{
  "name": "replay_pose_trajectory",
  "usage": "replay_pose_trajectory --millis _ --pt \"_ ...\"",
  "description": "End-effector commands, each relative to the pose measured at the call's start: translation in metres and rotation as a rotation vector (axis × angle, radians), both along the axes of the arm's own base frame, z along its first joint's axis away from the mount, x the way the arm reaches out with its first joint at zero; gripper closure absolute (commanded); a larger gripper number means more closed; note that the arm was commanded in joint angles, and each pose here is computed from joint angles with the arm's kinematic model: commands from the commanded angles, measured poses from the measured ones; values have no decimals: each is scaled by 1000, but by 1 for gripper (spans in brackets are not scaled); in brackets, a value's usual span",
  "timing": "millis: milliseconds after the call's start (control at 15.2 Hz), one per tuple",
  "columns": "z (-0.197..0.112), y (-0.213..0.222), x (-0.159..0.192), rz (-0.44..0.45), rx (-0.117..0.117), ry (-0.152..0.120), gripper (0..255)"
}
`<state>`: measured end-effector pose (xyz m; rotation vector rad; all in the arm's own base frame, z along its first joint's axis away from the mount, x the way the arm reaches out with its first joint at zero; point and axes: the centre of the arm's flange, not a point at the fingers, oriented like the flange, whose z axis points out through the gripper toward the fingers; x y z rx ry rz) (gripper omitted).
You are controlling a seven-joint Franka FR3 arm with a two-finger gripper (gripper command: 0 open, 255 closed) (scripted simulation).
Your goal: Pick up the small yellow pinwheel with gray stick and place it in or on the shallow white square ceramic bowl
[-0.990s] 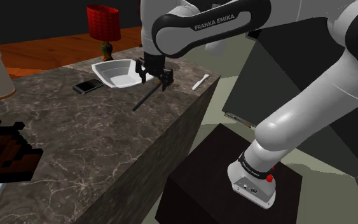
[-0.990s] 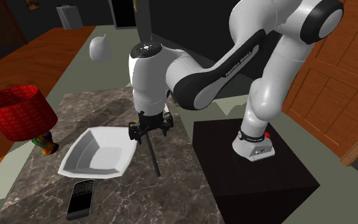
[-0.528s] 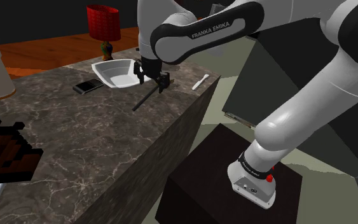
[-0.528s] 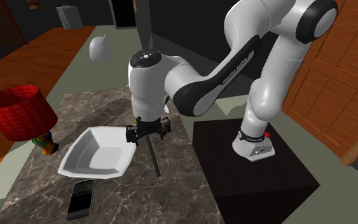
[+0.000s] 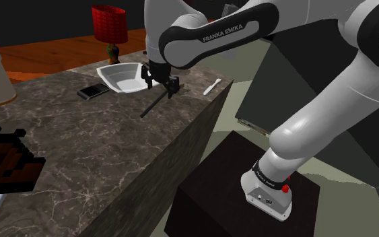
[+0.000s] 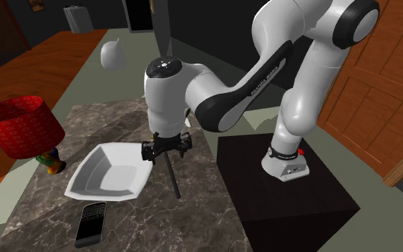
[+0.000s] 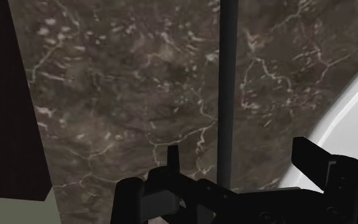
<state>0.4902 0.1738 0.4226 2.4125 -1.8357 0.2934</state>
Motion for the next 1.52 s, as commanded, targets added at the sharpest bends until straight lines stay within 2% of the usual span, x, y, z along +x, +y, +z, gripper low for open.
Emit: replay_pose_trajectory --millis 0,66,198,660,1452 --pt "-27 -9 6 -9 31 34 0" --pt "-29 -15 9 -9 32 34 255" --pt "-27 -17 16 -8 32 35 255" --pt "-27 -9 6 -9 31 34 255" --pt "36 -9 6 -9 31 34 255"
